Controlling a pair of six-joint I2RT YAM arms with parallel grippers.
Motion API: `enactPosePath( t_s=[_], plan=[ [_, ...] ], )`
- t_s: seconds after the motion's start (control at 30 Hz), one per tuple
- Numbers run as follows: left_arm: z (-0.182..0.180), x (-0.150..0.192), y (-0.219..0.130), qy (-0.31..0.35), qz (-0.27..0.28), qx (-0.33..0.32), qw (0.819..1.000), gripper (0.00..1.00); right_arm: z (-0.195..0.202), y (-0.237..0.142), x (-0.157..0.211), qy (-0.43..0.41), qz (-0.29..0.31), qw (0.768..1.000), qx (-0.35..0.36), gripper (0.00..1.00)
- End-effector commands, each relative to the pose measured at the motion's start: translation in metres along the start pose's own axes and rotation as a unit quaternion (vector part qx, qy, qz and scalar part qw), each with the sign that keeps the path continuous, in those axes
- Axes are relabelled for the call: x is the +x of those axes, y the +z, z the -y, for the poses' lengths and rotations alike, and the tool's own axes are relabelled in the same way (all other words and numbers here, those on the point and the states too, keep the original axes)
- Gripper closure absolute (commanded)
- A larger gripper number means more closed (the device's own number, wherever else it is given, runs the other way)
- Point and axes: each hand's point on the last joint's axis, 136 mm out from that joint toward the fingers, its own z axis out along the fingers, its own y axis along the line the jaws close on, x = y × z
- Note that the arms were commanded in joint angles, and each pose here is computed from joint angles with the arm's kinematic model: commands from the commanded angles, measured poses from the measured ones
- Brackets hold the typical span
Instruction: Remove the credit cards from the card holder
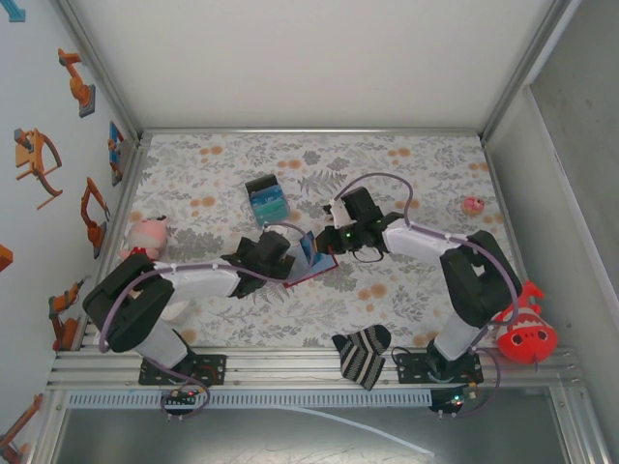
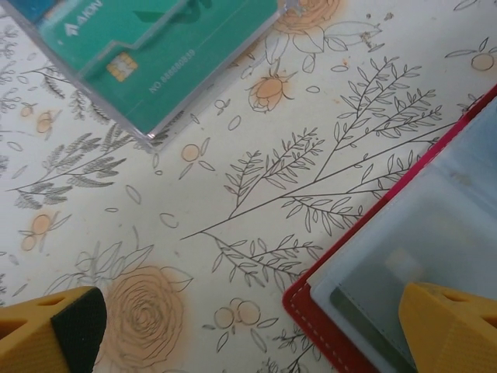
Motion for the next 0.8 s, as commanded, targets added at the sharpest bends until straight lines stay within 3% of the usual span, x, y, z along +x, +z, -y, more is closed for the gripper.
enactPosePath(
  t_s=[0.0,0.23,0.4,0.57,0.67,0.77],
  plan=[
    [-0.013,-0.013,-0.019,-0.011,0.026,-0.01,1.0,0.03,-0.006,-0.015,-0.009,-0.04,0.015,0.999,0.011,1.0],
    [-0.046,-0.036,-0.063,-0.076,0.103,0.002,0.992,0.03,-0.027,-0.035,-0.019,-0.111,0.041,0.993,0.001,1.0],
    [-0.058,-0.043,-0.093,-0.124,0.164,0.075,0.976,0.03,-0.055,-0.047,-0.022,-0.193,0.05,0.98,-0.009,1.0],
    [-0.054,-0.048,-0.122,-0.109,0.219,0.155,0.957,0.03,-0.085,-0.052,-0.019,-0.271,0.041,0.961,-0.027,1.0],
    [-0.049,-0.048,-0.129,-0.09,0.222,0.191,0.952,0.0,-0.099,-0.053,-0.014,-0.307,0.028,0.951,-0.034,1.0],
    [-0.044,-0.051,-0.132,-0.09,0.225,0.246,0.939,0.06,-0.108,-0.056,-0.01,-0.335,0.018,0.941,-0.039,1.0]
  ],
)
